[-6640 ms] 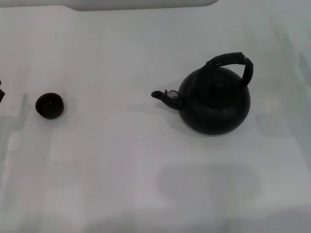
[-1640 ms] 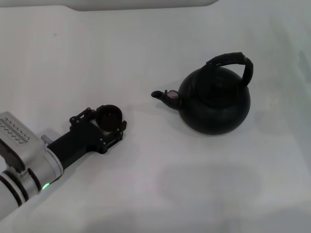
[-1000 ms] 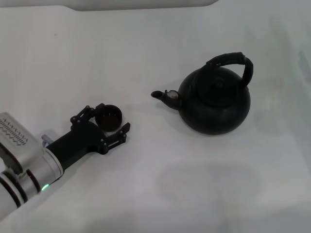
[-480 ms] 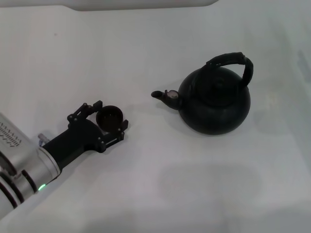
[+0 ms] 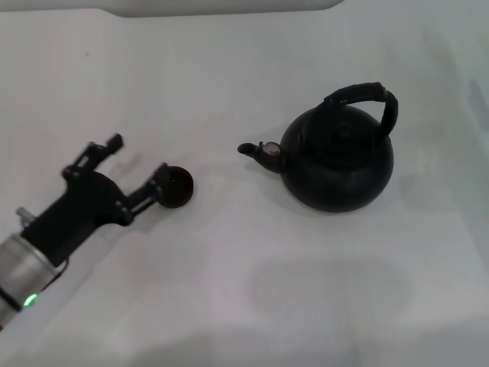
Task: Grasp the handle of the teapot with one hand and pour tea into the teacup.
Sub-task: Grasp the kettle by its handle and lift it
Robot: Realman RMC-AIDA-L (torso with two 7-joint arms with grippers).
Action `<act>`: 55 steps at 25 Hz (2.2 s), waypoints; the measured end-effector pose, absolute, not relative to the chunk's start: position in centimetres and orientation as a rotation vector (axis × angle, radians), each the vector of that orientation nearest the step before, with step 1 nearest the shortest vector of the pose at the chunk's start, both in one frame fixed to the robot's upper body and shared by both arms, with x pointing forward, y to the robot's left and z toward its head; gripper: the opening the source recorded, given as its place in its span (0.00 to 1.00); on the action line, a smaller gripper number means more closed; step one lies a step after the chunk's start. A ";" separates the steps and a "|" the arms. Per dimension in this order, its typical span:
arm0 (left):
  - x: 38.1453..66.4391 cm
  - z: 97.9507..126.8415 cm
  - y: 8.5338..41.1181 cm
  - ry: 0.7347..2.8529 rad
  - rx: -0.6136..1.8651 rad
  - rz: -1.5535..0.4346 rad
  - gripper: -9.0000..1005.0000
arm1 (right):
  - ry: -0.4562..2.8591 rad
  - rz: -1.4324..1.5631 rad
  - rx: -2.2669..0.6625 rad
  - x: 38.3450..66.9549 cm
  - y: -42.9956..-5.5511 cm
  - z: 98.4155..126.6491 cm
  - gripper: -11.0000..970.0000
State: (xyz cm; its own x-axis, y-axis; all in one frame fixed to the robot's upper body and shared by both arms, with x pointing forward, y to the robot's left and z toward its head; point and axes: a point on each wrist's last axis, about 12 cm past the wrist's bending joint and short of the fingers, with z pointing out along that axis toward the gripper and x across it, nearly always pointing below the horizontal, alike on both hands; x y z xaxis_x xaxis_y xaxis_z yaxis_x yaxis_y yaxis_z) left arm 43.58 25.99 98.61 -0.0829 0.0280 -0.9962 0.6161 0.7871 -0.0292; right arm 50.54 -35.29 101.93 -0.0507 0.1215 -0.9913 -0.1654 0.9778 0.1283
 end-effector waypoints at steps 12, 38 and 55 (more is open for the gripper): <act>41.5 100.4 30.9 1.431 0.108 -0.286 0.87 | 1.587 0.327 0.003 48.8 -35.8 101.9 0.70; 40.3 100.5 34.2 1.388 -0.166 -0.078 0.87 | 1.592 0.459 -0.252 40.8 -36.4 102.8 0.70; 42.1 100.9 33.5 1.382 -0.137 -0.115 0.87 | 1.709 0.589 -0.400 43.0 -30.5 101.1 0.70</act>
State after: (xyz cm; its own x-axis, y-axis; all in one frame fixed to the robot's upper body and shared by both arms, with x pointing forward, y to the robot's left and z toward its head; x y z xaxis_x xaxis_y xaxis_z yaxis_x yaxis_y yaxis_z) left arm 42.14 33.49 100.85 0.1841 -0.1619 -0.9695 0.0010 0.9864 -0.1646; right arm 43.01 -30.46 101.14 -0.2170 0.0510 -0.9748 -0.5606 0.8111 0.1672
